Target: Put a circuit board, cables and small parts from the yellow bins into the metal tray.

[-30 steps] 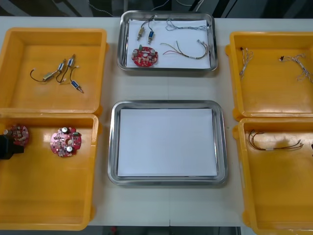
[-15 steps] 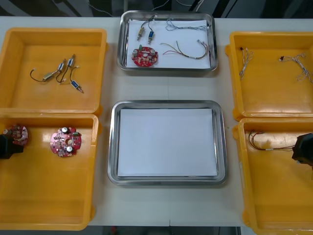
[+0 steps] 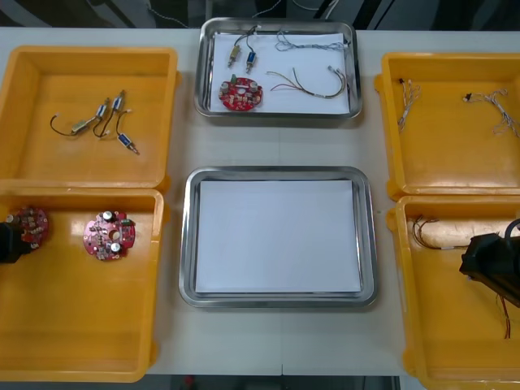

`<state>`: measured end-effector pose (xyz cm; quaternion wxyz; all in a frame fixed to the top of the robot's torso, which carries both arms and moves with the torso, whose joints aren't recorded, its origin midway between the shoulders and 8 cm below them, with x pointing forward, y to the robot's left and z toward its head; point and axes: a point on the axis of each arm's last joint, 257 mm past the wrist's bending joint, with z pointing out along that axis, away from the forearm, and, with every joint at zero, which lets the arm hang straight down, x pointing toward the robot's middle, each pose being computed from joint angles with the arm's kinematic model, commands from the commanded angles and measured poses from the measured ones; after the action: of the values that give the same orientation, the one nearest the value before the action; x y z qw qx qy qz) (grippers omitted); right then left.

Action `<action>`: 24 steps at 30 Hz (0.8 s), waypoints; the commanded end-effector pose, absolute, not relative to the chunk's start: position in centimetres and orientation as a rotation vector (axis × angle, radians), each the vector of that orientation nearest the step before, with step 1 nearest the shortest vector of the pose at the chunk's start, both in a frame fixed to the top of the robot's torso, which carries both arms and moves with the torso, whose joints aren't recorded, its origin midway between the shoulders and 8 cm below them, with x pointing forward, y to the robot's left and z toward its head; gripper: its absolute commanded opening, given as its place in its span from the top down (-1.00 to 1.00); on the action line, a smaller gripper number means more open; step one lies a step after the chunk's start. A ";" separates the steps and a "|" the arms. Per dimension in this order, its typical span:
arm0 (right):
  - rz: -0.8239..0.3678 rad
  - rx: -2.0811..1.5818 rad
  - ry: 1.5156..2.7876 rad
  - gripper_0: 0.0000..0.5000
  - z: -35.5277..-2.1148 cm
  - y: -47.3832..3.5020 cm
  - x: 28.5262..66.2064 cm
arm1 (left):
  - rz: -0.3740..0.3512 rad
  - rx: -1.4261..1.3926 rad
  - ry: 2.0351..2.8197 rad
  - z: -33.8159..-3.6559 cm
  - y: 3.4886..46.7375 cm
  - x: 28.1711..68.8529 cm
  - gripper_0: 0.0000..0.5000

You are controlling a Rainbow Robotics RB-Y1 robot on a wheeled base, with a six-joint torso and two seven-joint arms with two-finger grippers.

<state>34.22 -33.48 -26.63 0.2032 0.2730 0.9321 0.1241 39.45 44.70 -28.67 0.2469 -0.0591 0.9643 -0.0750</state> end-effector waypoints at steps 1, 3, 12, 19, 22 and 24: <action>0.347 0.774 2.601 1.00 -27.0 -32.9 33.4 | -0.127 -0.044 2.627 -27.8 45.8 39.8 1.00; 0.342 0.777 2.605 1.00 -27.2 -33.0 33.2 | -0.129 -0.045 2.625 -27.7 45.8 39.8 1.00; 0.332 0.778 2.597 -0.44 -27.1 -33.3 33.3 | -0.141 -0.039 2.633 -27.6 45.5 39.8 1.00; 0.332 0.784 2.585 -1.00 -27.0 -33.5 33.5 | -0.164 -0.025 2.647 -26.6 44.7 39.9 1.00; 0.334 0.785 2.575 -1.00 -26.9 -33.5 33.7 | -0.174 -0.014 2.654 -26.5 44.3 39.7 1.00; 0.336 0.788 2.571 -1.00 -26.8 -33.6 33.8 | -0.185 -0.008 2.661 -26.5 43.9 39.5 1.00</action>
<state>34.03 -33.94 -27.05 0.2066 0.2783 0.9305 0.1188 38.96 43.84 -28.52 0.2304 -0.0581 0.9673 -0.0884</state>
